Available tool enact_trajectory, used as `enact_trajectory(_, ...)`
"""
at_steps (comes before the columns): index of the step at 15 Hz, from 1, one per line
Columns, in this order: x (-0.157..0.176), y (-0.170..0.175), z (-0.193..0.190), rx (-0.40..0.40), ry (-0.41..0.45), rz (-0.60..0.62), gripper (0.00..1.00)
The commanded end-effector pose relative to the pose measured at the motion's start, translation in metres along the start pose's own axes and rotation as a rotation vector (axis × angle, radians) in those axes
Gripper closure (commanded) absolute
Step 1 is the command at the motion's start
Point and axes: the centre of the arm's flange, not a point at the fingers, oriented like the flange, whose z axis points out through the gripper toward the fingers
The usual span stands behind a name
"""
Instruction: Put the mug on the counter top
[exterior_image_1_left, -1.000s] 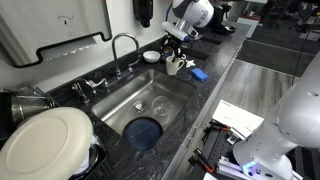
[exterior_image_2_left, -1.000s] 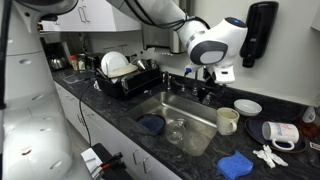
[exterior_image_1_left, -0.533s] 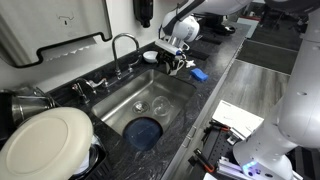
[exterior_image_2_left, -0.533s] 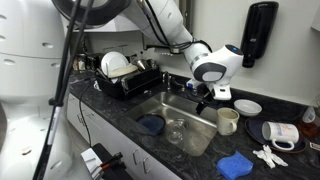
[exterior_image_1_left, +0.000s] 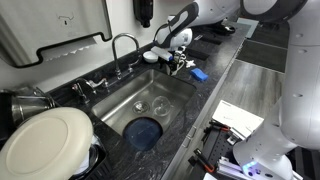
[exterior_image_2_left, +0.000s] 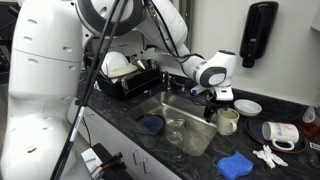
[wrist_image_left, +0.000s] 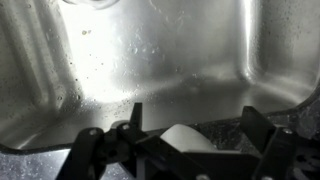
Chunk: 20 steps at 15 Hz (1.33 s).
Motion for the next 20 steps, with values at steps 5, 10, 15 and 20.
enact_trajectory(5, -0.004, -0.009, -0.003, -0.042, 0.260, 0.096, 0.00)
enact_trajectory(10, -0.003, -0.009, 0.002, -0.060, 0.363, 0.134, 0.00)
enact_trajectory(15, 0.003, -0.007, 0.010, -0.081, 0.450, 0.170, 0.00)
enact_trajectory(20, 0.013, -0.005, 0.012, -0.105, 0.514, 0.200, 0.00)
